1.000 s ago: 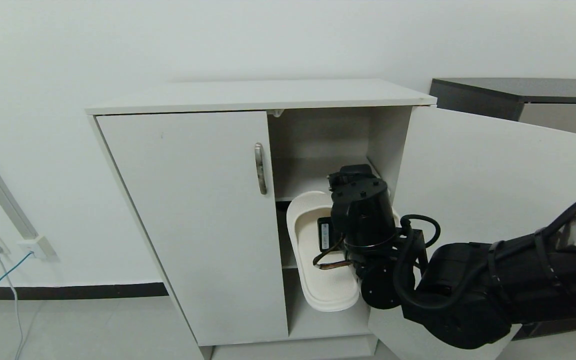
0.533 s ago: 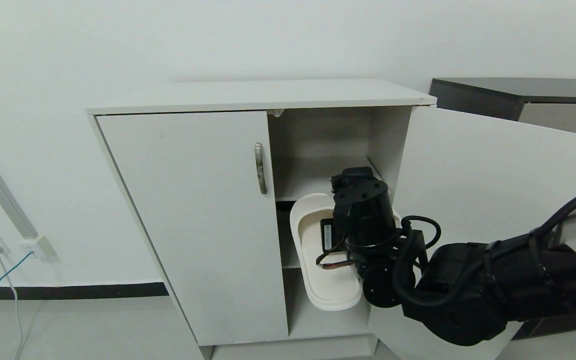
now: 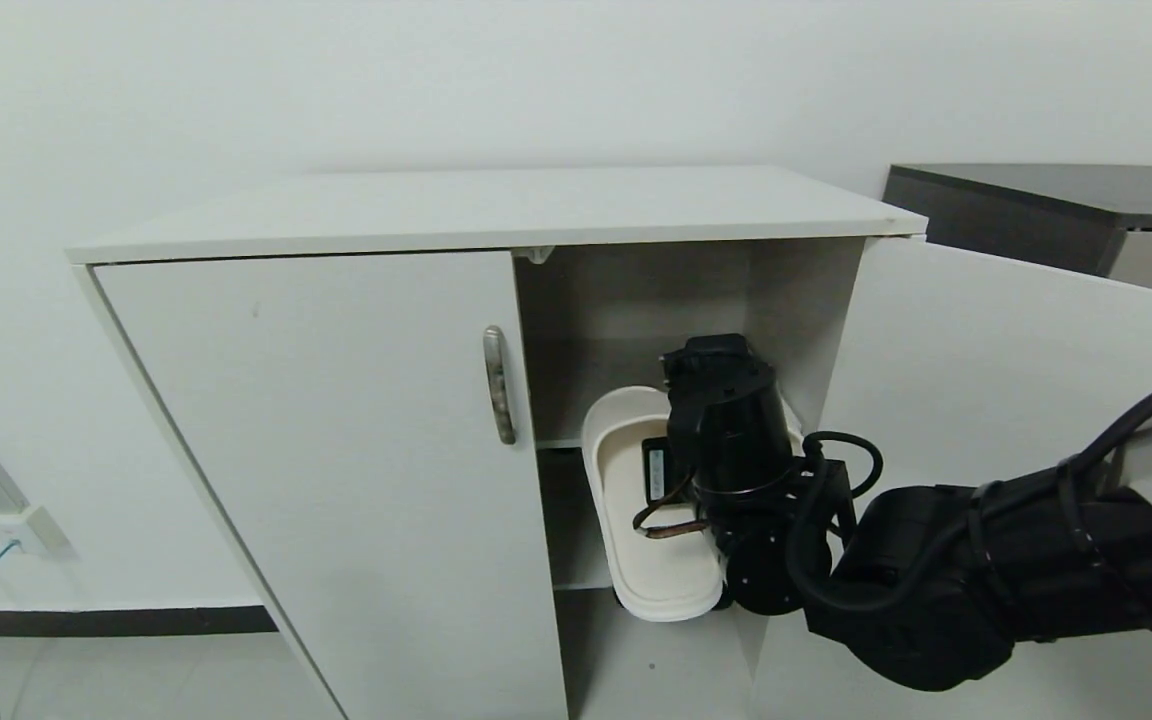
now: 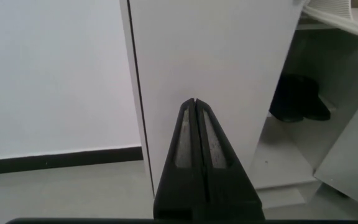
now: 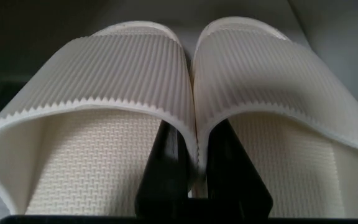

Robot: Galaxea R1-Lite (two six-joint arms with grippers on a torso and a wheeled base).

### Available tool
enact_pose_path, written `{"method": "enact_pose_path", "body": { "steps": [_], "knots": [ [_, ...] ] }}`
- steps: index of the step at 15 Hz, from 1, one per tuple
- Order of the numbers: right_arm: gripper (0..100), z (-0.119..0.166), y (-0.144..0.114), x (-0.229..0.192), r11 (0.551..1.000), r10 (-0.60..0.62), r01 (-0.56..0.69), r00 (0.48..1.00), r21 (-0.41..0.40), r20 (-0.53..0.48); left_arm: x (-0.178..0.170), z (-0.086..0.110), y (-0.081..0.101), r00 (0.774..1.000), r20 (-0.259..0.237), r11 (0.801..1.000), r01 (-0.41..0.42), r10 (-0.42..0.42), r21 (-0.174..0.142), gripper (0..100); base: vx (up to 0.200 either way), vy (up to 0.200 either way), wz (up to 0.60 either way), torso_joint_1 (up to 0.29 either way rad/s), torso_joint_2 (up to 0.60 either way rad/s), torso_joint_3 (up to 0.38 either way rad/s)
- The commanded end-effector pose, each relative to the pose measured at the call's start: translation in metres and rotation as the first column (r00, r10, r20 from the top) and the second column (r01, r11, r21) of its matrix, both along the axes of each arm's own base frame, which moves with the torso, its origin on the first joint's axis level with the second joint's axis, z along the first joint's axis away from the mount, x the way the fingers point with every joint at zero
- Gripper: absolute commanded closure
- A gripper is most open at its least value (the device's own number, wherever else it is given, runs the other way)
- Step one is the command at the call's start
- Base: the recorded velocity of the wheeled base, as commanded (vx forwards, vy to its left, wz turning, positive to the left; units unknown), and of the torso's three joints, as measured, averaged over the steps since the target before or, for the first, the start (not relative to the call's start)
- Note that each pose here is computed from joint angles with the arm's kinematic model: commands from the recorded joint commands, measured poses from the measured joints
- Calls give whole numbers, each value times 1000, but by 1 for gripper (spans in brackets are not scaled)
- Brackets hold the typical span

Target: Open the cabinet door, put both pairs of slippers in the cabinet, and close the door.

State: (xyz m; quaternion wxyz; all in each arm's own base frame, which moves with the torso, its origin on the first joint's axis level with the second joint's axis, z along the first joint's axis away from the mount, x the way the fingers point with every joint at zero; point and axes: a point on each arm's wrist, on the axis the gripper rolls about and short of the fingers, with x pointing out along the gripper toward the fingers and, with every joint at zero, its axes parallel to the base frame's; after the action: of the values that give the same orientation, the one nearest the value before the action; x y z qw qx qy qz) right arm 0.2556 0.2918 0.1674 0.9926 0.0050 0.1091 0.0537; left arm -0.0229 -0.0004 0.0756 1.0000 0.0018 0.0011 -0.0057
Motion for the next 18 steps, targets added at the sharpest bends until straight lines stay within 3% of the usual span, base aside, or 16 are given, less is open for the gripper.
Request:
{"method": "enact_pose_path", "body": {
  "steps": [1,9,18],
  "knots": [
    [100,1,0,0,1000,0,0,1000,1,1,0,0,0,1000,1,1000,-1,1,-1,100,0,0,0,0,0,0],
    [100,-5,0,11,1000,-21,21,1000,-5,-3,0,0,0,1000,1,1000,-1,1,-2,100,0,0,0,0,0,0],
    [100,-5,6,58,999,-41,41,999,-23,-8,0,0,0,1000,1,1000,-2,2,-4,100,0,0,0,0,0,0]
  ]
}}
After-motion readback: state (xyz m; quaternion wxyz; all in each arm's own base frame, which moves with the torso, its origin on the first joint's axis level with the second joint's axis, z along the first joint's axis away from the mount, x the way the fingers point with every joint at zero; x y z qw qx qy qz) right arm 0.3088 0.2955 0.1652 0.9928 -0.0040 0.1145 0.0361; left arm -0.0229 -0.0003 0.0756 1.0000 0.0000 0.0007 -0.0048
